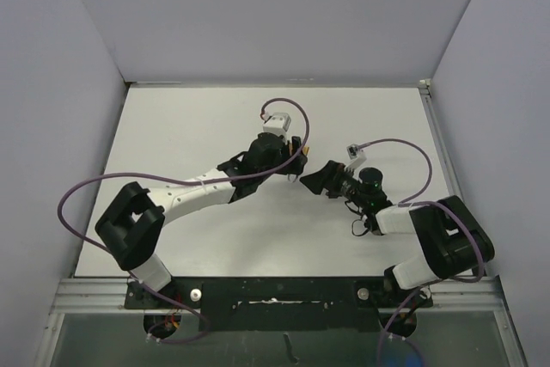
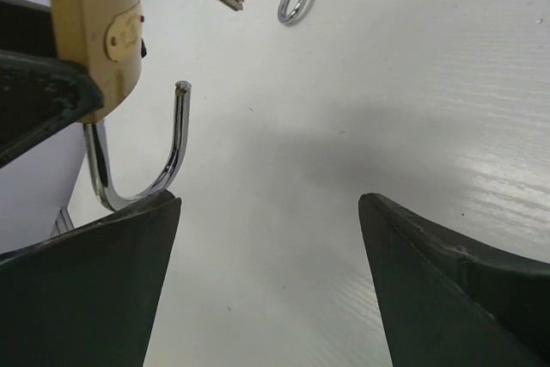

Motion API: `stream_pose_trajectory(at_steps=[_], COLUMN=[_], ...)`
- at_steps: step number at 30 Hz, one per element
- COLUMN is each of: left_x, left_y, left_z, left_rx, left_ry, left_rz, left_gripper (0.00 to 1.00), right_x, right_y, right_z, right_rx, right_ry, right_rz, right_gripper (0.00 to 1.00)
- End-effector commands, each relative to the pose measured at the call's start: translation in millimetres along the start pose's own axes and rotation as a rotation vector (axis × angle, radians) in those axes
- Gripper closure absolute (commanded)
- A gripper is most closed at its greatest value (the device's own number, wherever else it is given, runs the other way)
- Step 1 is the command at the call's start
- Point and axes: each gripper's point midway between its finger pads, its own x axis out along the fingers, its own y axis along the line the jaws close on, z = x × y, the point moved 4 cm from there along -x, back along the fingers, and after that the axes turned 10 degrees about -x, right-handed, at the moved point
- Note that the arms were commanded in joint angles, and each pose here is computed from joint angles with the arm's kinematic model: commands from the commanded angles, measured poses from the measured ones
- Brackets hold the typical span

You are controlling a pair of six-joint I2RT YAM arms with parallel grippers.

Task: Unlock with the key

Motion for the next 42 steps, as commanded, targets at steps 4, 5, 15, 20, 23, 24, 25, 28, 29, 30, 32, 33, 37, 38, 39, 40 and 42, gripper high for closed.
stream_pose_trajectory(at_steps=[4,5,15,20,23,24,25,28,29,30,32,33,37,38,39,40,42], left_x=[-36,-36,-36,-34,-35,-35,-36,-35,-35,-35,-35,-36,-38,-39,-39,-40,-40], left_y=[-54,-54,-54,-58,-61,-62,-63,-66,-66,-67,-66,-66,-65,-64,-63,-62,-60], left_z=[72,72,64,63,65,65,66,66,65,65,65,65,69,70,70,71,71], left_rx=[-0.162,-0.163,-0.187,-0.201,-0.209,-0.211,-0.214,-0.223,-0.224,-0.225,-0.226,-0.226,-0.22,-0.217,-0.215,-0.213,-0.21], left_ry=[-0.227,-0.224,-0.186,-0.177,-0.18,-0.181,-0.182,-0.176,-0.174,-0.173,-0.174,-0.177,-0.193,-0.196,-0.198,-0.2,-0.2], left_rz=[-0.241,-0.245,-0.273,-0.301,-0.316,-0.321,-0.327,-0.342,-0.346,-0.347,-0.347,-0.348,-0.34,-0.337,-0.333,-0.329,-0.321], left_gripper=[1.0,1.0,1.0,1.0,1.0,1.0,1.0,1.0,1.0,1.0,1.0,1.0,1.0,1.0,1.0,1.0,1.0], right_x=[15,16,22,27,29,29,30,31,31,31,32,33,31,31,30,29,26], right_y=[21,22,26,24,22,22,21,20,20,20,17,15,9,8,6,4,0], right_z=[37,39,41,41,39,39,38,38,38,38,36,35,34,34,34,34,35], right_rx=[0.0,0.004,0.043,0.057,0.064,0.065,0.066,0.065,0.066,0.067,0.073,0.075,0.057,0.055,0.047,0.04,0.018], right_ry=[-0.165,-0.177,-0.179,-0.163,-0.151,-0.147,-0.142,-0.14,-0.14,-0.136,-0.122,-0.112,-0.09,-0.081,-0.072,-0.059,-0.05], right_rz=[0.153,0.164,0.221,0.219,0.207,0.205,0.201,0.196,0.194,0.192,0.172,0.16,0.098,0.078,0.056,0.031,-0.019], right_gripper=[0.12,0.12,0.12,0.12,0.12,0.12,0.12,0.12,0.12,0.12,0.12,0.12,0.12,0.12,0.12,0.12,0.12])
